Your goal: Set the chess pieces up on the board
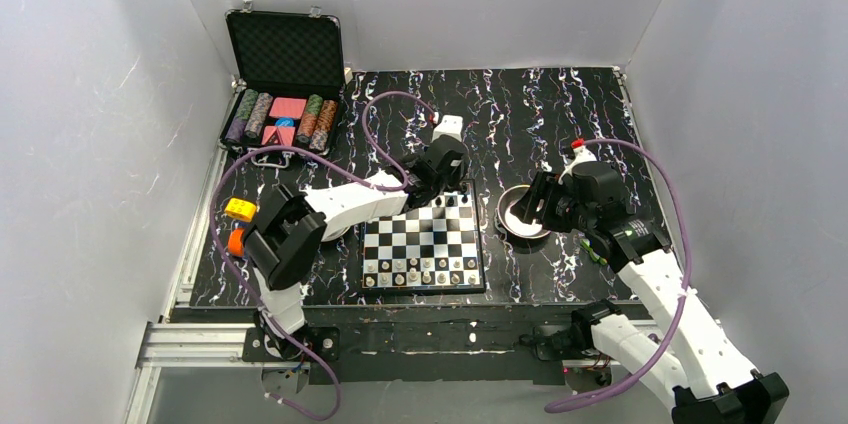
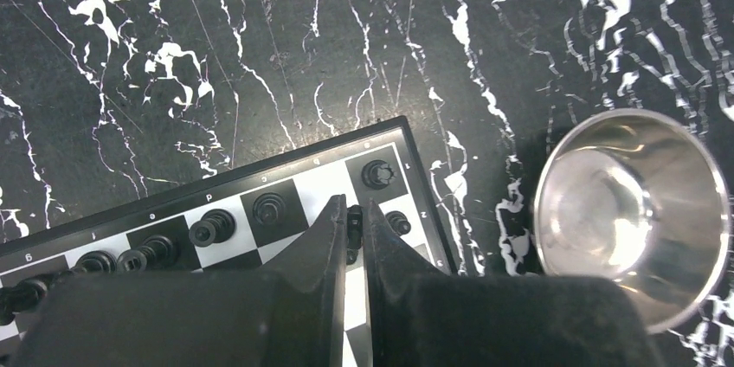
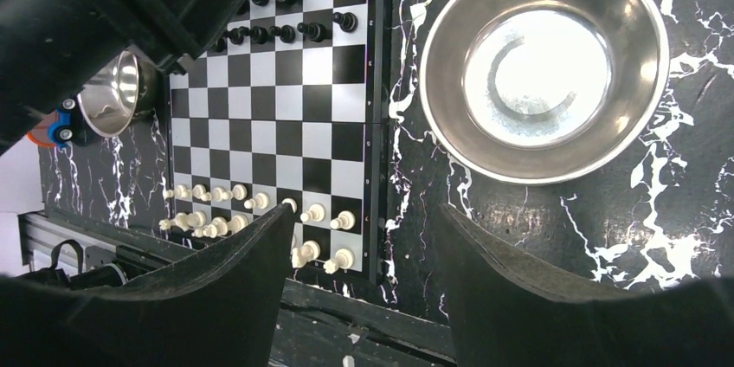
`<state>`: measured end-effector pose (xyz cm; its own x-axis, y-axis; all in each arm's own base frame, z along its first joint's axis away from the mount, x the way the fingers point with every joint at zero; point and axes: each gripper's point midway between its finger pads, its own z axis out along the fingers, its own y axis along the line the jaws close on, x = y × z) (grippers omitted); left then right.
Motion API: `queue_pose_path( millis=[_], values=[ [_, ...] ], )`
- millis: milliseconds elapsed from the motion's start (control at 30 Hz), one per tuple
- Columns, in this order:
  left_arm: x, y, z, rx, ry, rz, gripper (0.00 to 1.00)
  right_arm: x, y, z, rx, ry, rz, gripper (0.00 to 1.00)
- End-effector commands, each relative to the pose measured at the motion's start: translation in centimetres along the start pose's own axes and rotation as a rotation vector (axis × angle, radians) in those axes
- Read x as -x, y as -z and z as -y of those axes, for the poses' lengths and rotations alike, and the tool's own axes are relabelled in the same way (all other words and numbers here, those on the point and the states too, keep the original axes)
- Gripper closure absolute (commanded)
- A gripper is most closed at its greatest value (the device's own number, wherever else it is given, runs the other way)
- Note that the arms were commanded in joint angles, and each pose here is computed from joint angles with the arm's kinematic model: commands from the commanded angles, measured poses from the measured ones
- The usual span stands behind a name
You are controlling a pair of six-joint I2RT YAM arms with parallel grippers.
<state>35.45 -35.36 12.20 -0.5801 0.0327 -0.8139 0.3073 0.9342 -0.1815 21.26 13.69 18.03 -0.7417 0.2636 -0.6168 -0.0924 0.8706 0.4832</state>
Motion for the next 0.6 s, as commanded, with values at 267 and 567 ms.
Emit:
queue_pose_path(
  millis=[267, 567],
  values=[
    [-0.7, -1.7, -0.9, 0.053, -0.057, 0.019, 1.0, 0.0, 0.3, -0.5, 0.049, -0.017, 0.008, 0.32],
    [-2.1, -2.6, -1.1, 0.065, -0.07, -0.019, 1.0, -0.3, 0.1, -0.7, 0.067, -0.026, 0.002, 0.32]
  ],
)
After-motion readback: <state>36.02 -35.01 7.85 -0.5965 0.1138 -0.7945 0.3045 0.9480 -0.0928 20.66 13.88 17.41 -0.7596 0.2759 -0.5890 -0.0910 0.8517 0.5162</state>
